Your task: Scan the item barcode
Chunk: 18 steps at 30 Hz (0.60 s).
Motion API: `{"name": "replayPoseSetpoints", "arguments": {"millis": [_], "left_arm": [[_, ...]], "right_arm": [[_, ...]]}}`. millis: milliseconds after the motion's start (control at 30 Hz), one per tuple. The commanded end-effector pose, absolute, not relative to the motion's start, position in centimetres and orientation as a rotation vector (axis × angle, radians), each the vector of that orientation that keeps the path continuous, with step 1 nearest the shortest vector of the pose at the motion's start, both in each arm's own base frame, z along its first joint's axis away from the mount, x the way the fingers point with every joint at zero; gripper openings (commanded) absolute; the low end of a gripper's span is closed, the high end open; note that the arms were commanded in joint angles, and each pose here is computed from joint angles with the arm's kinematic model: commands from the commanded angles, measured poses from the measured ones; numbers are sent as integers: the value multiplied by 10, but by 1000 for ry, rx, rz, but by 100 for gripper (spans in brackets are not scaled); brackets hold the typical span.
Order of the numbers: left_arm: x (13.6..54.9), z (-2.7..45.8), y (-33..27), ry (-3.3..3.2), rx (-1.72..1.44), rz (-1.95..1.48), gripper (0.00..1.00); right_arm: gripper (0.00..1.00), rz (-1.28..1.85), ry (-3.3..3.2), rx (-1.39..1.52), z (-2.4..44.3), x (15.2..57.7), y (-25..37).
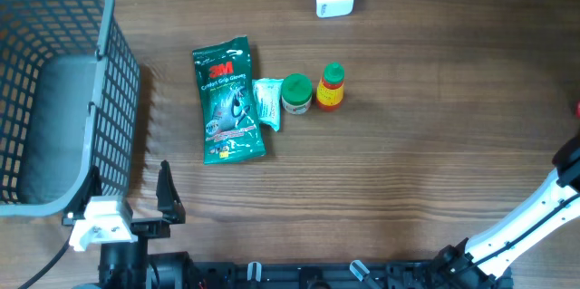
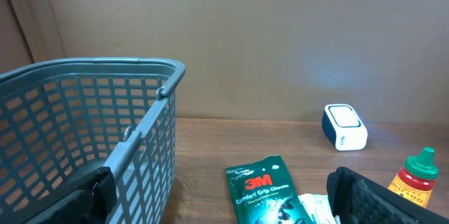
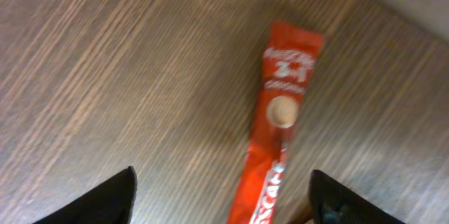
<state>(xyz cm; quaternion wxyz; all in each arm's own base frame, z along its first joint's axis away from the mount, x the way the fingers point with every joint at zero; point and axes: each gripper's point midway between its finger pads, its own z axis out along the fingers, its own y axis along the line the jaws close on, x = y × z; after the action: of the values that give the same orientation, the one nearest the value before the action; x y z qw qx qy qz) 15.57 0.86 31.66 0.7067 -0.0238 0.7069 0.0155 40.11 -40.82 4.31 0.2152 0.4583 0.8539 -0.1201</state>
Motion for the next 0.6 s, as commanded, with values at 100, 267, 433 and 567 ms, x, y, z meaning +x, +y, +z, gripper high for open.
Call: {"name": "replayPoseSetpoints", "arguments": {"millis": [100, 267, 433, 567], "left_arm": [[154, 317, 10, 1561, -71, 34, 100], [154, 317, 10, 1561, -71, 34, 100], [154, 317, 10, 1561, -71, 34, 100], [154, 317, 10, 1561, -71, 34, 100]], "right_arm": [[100, 95, 2164, 1259, 151, 433, -351], [100, 551, 2182, 1485, 169, 432, -256], [100, 901, 2295, 1745, 157, 428, -151], [100, 941, 2471, 1630, 146, 438, -83]]}}
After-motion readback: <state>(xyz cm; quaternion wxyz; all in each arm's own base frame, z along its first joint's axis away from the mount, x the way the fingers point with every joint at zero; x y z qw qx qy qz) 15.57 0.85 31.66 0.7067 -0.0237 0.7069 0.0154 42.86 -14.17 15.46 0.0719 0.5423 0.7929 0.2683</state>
